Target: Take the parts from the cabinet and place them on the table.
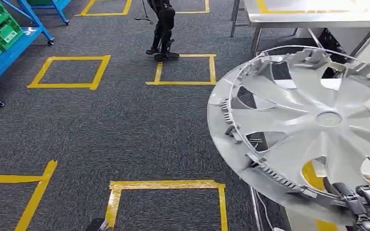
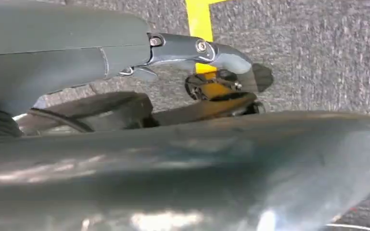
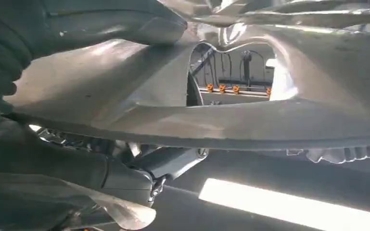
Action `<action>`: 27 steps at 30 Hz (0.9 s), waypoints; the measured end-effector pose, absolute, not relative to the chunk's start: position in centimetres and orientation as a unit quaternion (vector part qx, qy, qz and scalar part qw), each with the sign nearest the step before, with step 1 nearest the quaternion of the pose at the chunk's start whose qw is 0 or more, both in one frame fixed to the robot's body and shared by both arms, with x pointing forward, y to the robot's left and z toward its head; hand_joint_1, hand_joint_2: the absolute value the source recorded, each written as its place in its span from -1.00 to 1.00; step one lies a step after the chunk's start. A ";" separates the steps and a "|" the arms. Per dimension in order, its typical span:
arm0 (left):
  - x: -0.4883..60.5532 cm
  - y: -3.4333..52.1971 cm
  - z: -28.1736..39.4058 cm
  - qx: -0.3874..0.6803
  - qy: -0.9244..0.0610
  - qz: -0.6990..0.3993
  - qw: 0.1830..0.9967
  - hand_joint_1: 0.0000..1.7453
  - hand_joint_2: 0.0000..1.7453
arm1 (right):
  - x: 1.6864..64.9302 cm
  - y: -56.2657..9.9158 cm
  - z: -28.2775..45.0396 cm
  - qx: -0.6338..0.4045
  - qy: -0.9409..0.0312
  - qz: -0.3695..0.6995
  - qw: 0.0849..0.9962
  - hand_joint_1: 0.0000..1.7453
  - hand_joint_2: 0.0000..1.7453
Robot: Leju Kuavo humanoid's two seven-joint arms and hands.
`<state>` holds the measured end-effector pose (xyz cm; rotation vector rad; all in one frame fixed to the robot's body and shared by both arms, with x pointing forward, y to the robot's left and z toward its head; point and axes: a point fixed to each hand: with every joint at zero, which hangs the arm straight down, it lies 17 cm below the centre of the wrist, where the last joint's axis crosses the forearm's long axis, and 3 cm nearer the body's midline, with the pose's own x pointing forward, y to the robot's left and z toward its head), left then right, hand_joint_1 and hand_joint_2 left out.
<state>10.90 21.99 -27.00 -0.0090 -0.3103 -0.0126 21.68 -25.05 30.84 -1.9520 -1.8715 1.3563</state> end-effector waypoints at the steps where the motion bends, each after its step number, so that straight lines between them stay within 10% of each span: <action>1: 10.9 22.0 -27.0 -0.004 -0.155 -0.006 0.988 -1.00 -1.00 | 21.7 -25.1 30.8 -0.644 -0.617 0.448 0.058 1.00 1.00; 27: 11.1 21.9 -26.9 -0.006 -0.158 0.000 0.987 -1.00 -1.00 | 21.7 -25.2 30.8 -0.646 -0.615 0.448 0.058 1.00 1.00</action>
